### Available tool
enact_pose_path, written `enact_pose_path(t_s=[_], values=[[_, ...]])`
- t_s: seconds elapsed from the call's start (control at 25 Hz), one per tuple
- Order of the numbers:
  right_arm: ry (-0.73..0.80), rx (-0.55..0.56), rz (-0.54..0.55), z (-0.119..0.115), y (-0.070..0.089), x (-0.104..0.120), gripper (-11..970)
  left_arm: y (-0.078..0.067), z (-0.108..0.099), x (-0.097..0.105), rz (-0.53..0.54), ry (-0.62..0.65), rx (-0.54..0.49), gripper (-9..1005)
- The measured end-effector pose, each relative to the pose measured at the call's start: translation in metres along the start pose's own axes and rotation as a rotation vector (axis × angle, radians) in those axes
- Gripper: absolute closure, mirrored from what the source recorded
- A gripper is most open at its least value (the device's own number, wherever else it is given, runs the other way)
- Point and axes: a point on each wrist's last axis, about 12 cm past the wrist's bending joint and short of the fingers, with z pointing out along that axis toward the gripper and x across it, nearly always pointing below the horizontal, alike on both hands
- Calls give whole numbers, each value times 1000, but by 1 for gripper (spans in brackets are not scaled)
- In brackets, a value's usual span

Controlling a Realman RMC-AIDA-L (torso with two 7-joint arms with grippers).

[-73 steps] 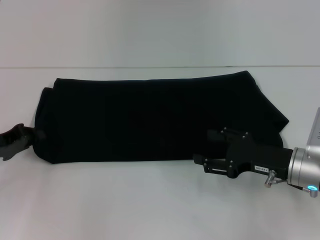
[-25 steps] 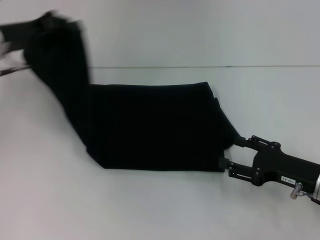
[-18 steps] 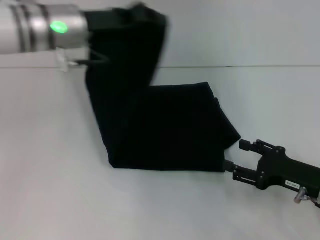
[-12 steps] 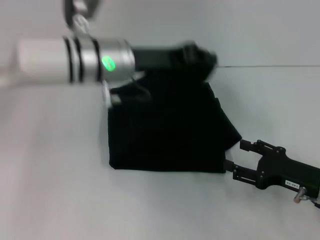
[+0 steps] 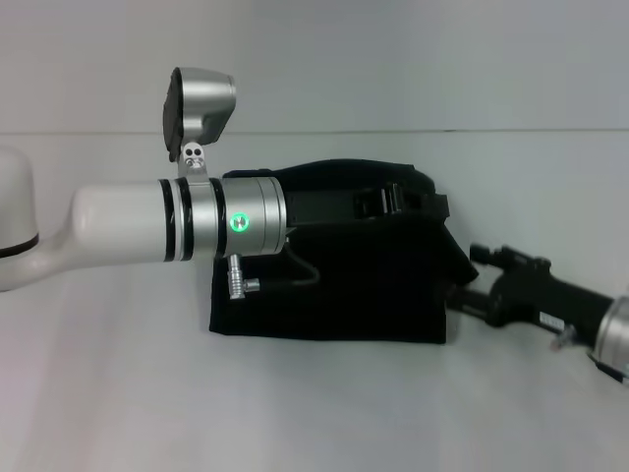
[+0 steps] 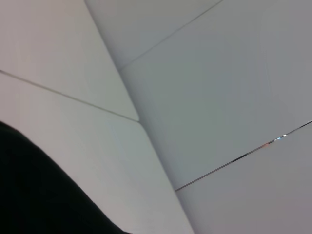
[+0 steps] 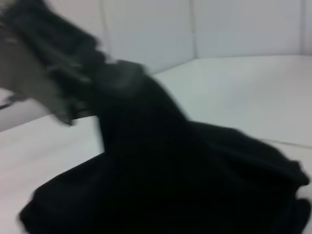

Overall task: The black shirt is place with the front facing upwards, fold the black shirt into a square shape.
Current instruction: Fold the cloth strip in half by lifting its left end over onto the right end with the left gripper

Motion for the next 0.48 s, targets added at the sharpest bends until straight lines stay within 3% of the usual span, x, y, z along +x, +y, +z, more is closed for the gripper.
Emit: enact_pose_path(t_s=[0.48], values=[[13,144,-11,62,-17,-53,126,1,-5,7,0,4,26,978]])
